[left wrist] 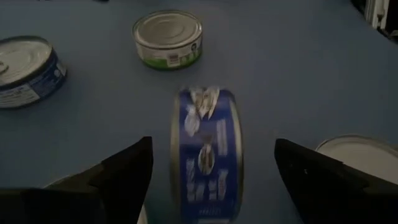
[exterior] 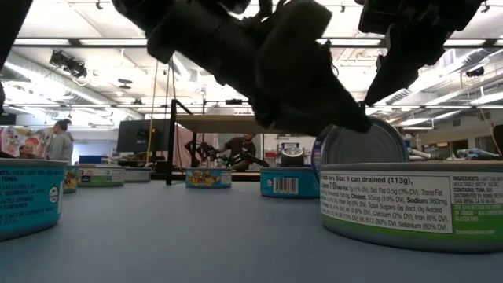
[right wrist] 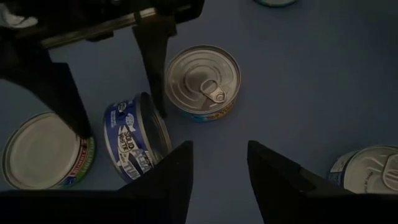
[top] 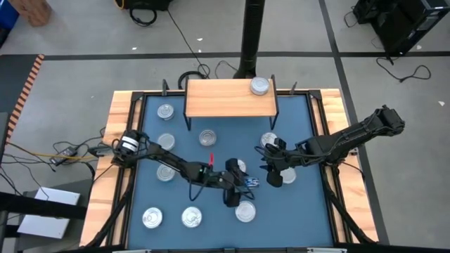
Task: Stack canned seafood by type on shelf
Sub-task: Put the blue tuna can on the shelf, then adjust the shelf
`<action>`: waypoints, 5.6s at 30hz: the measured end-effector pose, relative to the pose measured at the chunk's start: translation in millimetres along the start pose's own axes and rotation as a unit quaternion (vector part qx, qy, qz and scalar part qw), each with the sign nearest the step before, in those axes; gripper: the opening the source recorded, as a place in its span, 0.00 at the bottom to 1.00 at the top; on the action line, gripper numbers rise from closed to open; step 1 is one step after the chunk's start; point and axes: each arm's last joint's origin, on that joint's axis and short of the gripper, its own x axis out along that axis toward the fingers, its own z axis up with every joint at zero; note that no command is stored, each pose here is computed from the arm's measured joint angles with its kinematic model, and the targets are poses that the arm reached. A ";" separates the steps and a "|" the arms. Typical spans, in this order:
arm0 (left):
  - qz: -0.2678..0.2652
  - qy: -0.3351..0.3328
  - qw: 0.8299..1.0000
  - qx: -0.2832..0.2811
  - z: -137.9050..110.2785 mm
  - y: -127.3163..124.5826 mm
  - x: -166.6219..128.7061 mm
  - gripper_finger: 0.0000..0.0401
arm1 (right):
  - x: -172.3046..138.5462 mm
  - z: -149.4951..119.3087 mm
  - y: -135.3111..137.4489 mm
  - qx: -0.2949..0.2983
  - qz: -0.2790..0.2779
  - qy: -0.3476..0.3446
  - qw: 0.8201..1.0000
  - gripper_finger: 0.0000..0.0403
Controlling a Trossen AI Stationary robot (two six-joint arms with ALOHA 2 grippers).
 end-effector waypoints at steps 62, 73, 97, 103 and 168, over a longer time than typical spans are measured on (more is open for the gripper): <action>0.461 0.235 0.820 0.247 76.5 235.1 -136.7 0.37 | -3.6 -4.2 9.0 -0.029 -0.024 -0.025 0.999 0.39; 0.463 0.293 0.808 0.217 60.1 271.6 -148.0 0.37 | -3.6 -4.2 9.0 -0.029 -0.025 -0.025 0.999 0.39; 0.437 0.334 0.807 0.216 43.3 278.9 -132.1 0.52 | -3.8 -2.8 9.8 -0.030 -0.021 -0.032 0.999 0.39; 0.442 0.336 0.804 0.215 42.8 278.0 -131.8 0.53 | -3.7 -2.4 9.8 -0.033 -0.019 -0.033 0.999 0.39; 0.116 0.066 0.978 0.162 54.5 179.5 -177.9 0.00 | -2.8 6.9 9.2 -0.071 -0.011 -0.067 0.995 0.14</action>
